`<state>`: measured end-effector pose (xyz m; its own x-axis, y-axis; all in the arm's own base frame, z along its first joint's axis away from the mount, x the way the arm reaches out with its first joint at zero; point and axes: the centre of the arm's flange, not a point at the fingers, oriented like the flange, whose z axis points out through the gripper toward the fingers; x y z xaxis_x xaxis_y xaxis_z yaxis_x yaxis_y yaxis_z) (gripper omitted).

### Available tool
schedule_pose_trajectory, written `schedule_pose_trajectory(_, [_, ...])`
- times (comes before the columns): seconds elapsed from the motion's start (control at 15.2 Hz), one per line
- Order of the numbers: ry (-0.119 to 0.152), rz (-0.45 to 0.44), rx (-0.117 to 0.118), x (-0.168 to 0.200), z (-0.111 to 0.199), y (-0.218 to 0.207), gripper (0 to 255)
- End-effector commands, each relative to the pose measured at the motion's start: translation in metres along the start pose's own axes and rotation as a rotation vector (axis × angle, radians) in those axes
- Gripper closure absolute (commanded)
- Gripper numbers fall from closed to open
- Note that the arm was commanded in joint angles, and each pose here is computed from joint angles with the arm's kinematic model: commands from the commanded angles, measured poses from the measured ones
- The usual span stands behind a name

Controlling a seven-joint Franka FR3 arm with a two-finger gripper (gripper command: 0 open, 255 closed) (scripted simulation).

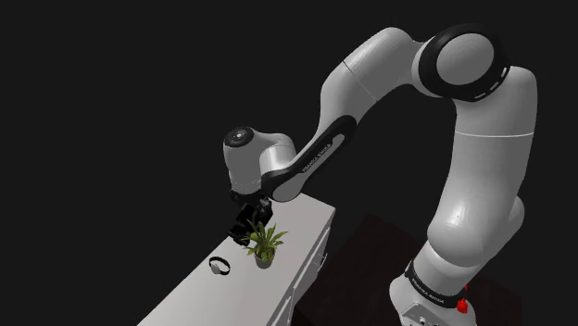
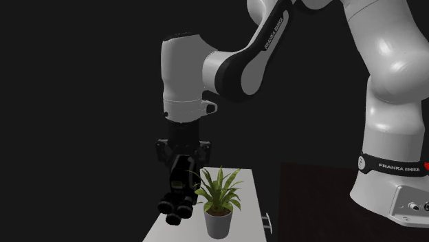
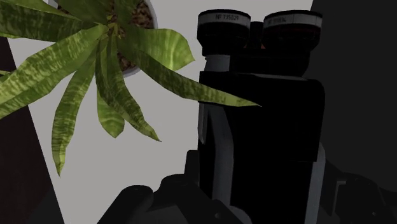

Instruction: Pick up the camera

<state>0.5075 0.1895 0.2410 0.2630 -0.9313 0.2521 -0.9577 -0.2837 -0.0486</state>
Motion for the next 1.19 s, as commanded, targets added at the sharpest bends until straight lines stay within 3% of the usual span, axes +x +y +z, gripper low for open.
schedule_pose_trajectory(0.0, [0.0, 0.0, -0.001, 0.0, 0.001, 0.0, 255])
schedule_pose_trajectory(0.26, [0.0, 0.0, -0.001, 0.0, 0.001, 0.0, 255])
schedule_pose_trajectory(1.12, [0.0, 0.0, -0.001, 0.018, -0.066, -0.003, 255])
